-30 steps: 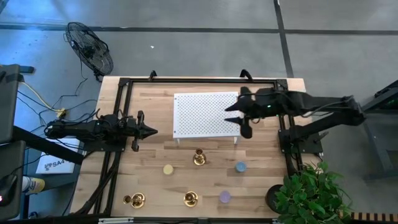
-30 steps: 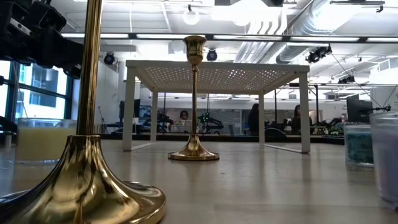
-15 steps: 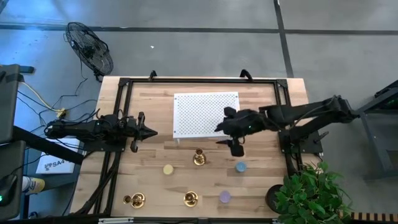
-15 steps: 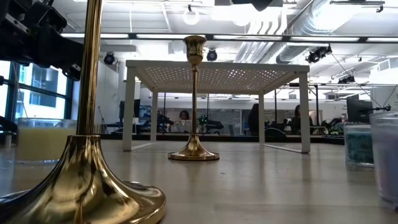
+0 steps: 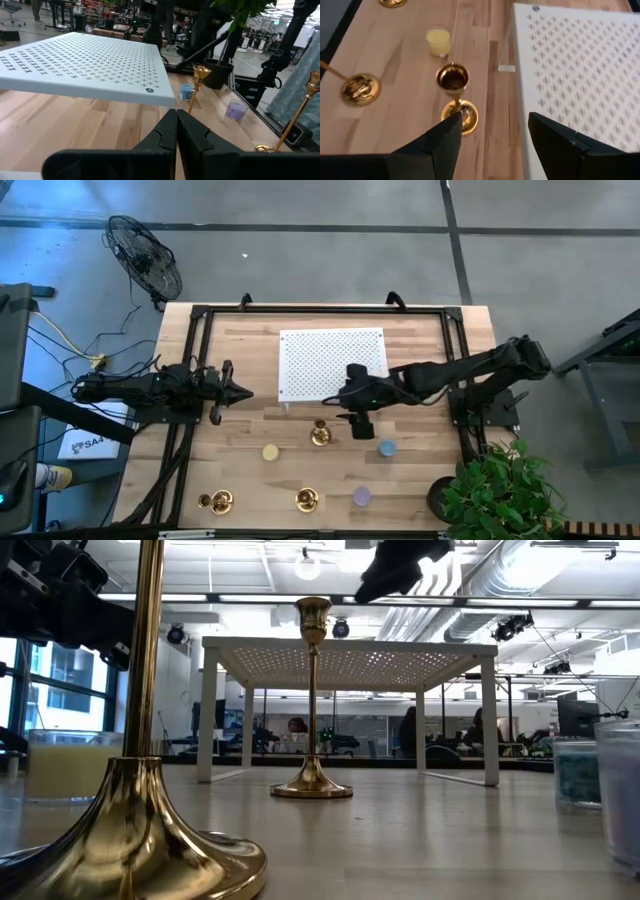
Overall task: Pick & Place candle stick holders
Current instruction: Put the top yellow candle holder on the shelf
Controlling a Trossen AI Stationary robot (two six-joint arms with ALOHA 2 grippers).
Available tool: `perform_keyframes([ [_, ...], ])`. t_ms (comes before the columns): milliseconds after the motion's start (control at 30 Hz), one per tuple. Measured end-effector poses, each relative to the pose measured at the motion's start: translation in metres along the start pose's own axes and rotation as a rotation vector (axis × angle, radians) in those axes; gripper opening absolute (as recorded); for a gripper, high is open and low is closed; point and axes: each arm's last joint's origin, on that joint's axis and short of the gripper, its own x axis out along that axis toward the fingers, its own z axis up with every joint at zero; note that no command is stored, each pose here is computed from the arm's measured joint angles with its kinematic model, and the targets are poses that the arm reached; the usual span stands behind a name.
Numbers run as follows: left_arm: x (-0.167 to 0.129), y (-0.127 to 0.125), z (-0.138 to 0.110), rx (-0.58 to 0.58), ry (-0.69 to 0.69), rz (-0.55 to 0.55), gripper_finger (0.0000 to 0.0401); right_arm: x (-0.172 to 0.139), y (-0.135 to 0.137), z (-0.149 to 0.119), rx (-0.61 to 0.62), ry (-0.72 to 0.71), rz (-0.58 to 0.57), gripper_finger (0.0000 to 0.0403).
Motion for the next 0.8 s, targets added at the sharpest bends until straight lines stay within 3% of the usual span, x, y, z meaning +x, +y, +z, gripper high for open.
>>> perform_keyframes([
  [233,0.000,0.000,0.000,0.001,-0.001,0.013,0.0003,0.008,0.002,0.000,0.029,0.000,0.012,0.0224],
  [600,0.000,0.000,0.000,-0.011,0.002,0.014,0.0003,0.018,0.011,0.006,0.028,-0.072,0.121,0.0224],
  [800,0.000,0.001,-0.001,-0.025,0.006,0.017,0.0003,0.034,0.011,0.001,0.026,-0.031,0.044,0.0226],
])
